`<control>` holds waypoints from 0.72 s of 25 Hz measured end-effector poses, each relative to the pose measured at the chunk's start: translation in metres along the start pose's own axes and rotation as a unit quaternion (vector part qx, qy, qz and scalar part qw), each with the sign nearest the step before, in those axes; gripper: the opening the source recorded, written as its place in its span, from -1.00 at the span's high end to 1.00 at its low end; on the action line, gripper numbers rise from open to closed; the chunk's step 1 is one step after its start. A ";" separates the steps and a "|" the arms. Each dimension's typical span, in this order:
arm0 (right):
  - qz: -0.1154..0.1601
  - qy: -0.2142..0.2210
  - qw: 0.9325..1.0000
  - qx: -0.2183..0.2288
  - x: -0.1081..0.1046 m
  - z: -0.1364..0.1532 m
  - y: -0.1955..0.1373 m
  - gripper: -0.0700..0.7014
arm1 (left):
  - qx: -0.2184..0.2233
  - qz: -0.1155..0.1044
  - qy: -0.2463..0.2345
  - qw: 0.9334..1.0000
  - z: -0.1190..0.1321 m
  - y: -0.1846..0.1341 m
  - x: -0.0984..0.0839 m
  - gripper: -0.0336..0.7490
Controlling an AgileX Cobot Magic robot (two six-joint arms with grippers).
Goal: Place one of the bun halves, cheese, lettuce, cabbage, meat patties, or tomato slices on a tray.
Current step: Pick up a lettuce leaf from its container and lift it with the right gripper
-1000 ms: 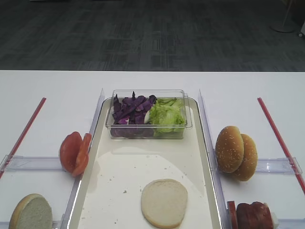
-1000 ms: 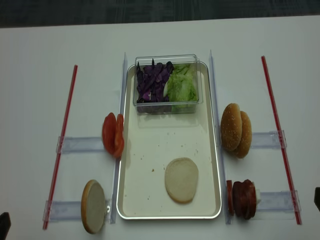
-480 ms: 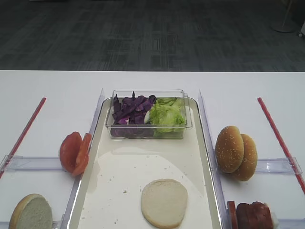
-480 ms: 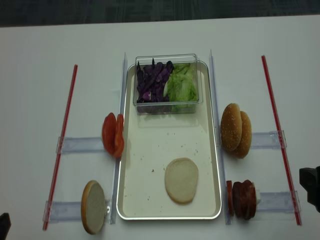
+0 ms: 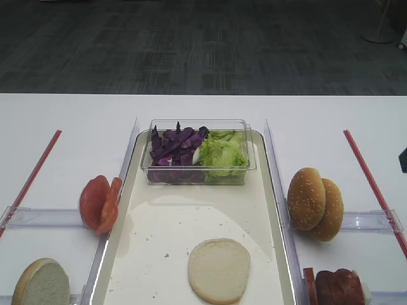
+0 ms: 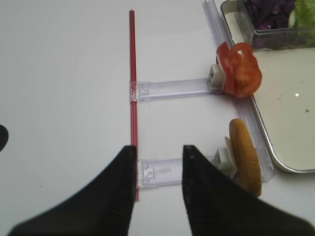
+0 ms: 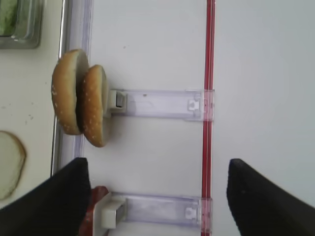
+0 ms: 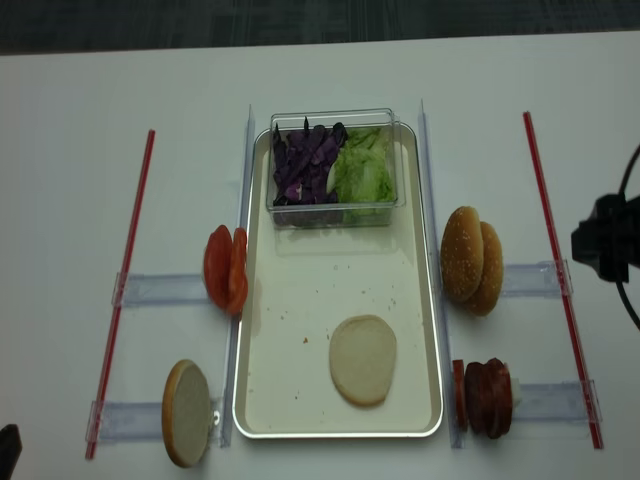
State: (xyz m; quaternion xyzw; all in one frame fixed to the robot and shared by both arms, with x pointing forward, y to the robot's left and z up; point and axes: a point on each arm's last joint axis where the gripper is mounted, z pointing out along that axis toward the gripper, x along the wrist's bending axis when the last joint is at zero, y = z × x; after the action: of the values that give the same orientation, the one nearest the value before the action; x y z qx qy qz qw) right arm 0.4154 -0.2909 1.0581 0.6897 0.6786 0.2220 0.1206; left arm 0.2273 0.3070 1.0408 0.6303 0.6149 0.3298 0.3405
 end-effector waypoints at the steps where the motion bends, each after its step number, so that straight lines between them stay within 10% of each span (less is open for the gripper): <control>1: 0.002 0.001 1.000 0.007 0.000 0.005 0.007 -0.71 | 0.000 0.000 0.000 1.000 0.000 0.000 0.000 0.34; 18: 0.013 0.004 0.999 0.042 -0.006 0.061 0.111 -0.71 | 0.000 0.000 0.000 1.000 0.000 0.000 0.000 0.34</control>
State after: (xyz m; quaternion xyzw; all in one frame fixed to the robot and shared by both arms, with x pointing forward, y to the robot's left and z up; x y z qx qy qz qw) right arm 0.5419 -0.2943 1.0559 0.7019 0.6790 0.1976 0.0858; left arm 0.2273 0.3070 1.0408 0.6303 0.6149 0.3298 0.3405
